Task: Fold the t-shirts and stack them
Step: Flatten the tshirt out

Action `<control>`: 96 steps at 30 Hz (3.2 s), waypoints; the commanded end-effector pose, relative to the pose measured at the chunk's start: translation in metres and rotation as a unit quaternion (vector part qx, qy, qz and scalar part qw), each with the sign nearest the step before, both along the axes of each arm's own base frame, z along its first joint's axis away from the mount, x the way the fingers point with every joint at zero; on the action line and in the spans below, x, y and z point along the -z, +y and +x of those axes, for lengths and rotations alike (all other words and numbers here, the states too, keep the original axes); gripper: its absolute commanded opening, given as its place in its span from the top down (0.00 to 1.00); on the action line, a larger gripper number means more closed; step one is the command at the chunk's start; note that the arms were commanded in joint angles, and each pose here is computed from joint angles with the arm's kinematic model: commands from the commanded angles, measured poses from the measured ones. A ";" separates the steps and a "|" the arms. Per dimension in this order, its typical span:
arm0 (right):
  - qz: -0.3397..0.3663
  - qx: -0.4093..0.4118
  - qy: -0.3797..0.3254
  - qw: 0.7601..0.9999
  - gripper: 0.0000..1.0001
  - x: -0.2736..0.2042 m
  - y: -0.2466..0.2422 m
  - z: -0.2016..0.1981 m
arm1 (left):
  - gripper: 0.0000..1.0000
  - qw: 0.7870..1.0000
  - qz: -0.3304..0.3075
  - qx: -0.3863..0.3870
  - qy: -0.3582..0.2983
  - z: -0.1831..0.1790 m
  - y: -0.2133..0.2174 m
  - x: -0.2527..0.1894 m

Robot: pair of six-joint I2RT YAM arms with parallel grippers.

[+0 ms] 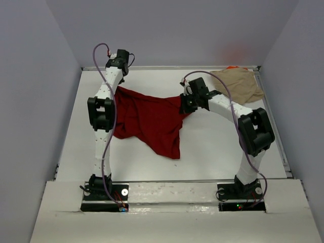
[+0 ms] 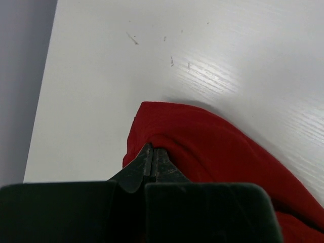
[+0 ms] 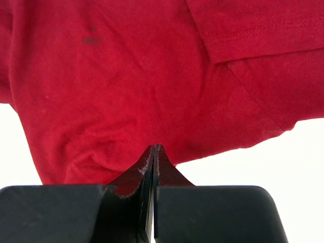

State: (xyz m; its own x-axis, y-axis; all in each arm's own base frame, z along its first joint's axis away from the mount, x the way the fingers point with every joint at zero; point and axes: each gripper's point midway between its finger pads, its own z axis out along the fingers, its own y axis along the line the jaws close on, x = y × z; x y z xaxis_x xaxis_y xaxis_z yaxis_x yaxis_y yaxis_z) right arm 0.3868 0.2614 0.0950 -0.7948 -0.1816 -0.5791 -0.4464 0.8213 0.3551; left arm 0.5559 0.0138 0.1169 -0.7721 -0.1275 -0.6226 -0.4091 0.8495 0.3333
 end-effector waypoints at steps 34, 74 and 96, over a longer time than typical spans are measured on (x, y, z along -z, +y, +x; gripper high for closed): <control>-0.023 0.134 -0.027 0.990 0.39 0.006 -0.094 0.141 | 0.64 0.994 -0.105 0.010 -0.032 -0.011 -0.017 -0.016; -0.005 0.147 0.009 0.989 0.48 0.032 -0.131 0.173 | 0.65 0.994 -0.104 0.024 -0.018 -0.011 -0.028 -0.003; 0.010 0.134 0.023 0.991 1.00 0.055 -0.119 0.172 | 0.65 0.994 -0.100 0.021 -0.028 -0.011 -0.027 -0.008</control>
State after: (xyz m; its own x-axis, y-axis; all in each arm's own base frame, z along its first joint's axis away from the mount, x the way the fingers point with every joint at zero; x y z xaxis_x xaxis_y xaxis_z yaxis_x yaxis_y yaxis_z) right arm 0.5572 0.1322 0.0371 -0.8490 0.0642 -0.5244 -0.1680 0.9083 0.3832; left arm 0.5428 -0.0137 0.0997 -0.7765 -0.2265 -0.5880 -0.3789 0.9134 0.1486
